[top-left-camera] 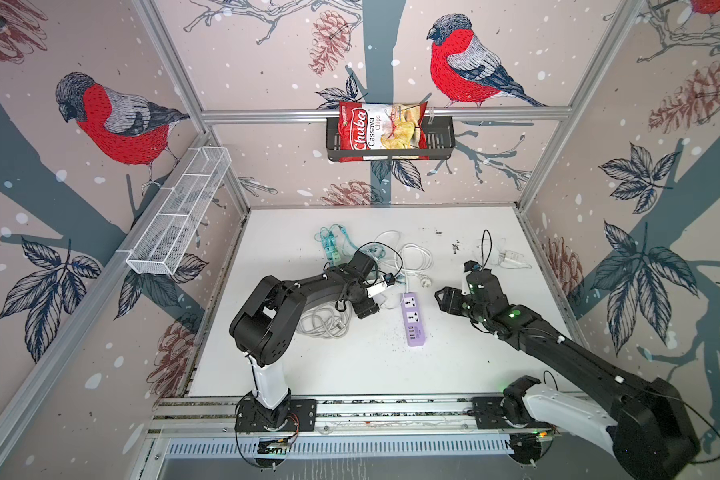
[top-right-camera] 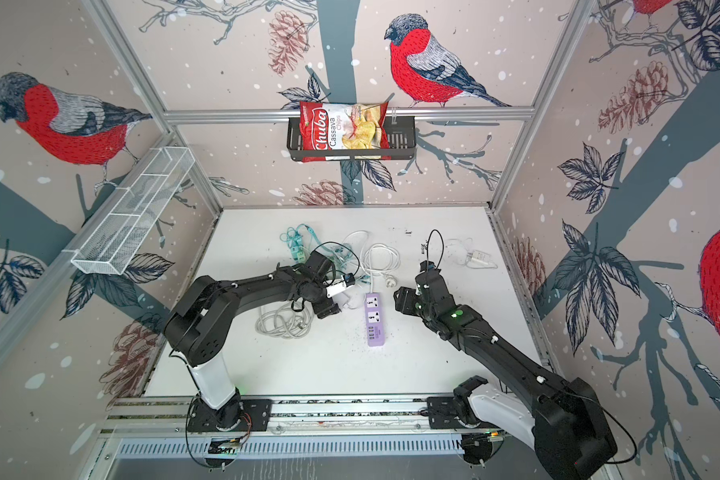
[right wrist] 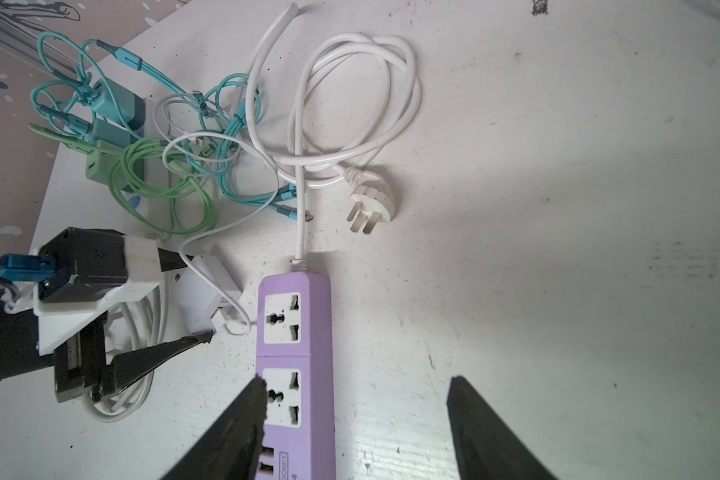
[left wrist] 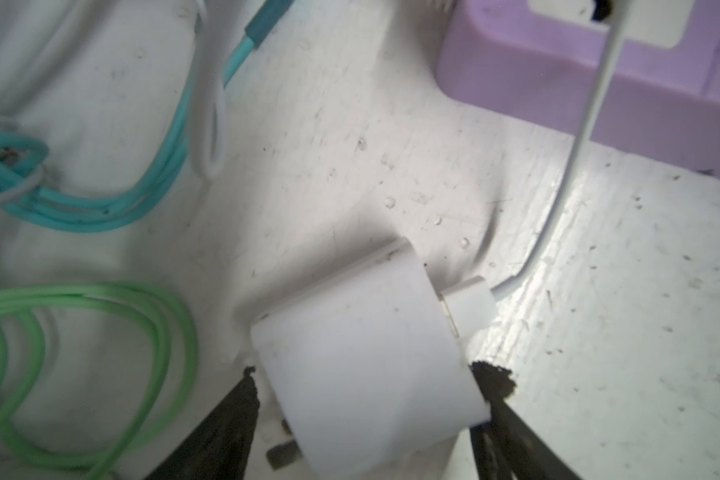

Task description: Insert the plug

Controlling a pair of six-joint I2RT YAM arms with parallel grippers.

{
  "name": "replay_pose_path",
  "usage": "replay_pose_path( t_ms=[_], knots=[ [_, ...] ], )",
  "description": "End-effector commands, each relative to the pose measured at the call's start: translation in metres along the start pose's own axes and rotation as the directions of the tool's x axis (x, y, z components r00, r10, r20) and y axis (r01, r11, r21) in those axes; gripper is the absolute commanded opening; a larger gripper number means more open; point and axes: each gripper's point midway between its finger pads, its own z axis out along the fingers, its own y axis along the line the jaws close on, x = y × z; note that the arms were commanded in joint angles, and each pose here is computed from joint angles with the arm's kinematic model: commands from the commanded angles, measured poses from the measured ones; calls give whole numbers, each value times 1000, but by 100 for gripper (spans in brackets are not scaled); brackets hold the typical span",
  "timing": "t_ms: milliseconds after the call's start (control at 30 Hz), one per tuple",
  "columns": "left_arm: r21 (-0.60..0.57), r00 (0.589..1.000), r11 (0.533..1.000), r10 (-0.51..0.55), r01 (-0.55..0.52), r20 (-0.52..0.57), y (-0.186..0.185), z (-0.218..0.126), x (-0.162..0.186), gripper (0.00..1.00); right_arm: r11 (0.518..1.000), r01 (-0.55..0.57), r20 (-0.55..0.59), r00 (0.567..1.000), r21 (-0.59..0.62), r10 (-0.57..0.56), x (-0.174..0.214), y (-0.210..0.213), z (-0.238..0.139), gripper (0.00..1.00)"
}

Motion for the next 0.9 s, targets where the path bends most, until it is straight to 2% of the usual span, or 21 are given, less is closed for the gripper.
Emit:
replay_pose_path(
  t_ms=[0,333,467,633,867],
  knots=[
    [21,1000,999,27,-26,-10,-2,0,2,77,1000,6,3,1000,-6,-6,-3,3,-1,69],
    [113,998,994,-4,11,-60,-21,15,7,74,1000,4,5,1000,-6,-4,-4,4,0,69],
    [112,999,994,10,-5,-46,-37,10,-3,74,1000,5,9,1000,-2,-5,-4,3,0,69],
    [117,998,993,-26,32,-48,-55,5,-16,71,1000,0,10,1000,-5,0,-3,3,0,69],
    [125,987,987,-84,101,-134,-74,9,0,70,1000,5,18,1000,-10,-5,-1,1,-4,70]
  ],
)
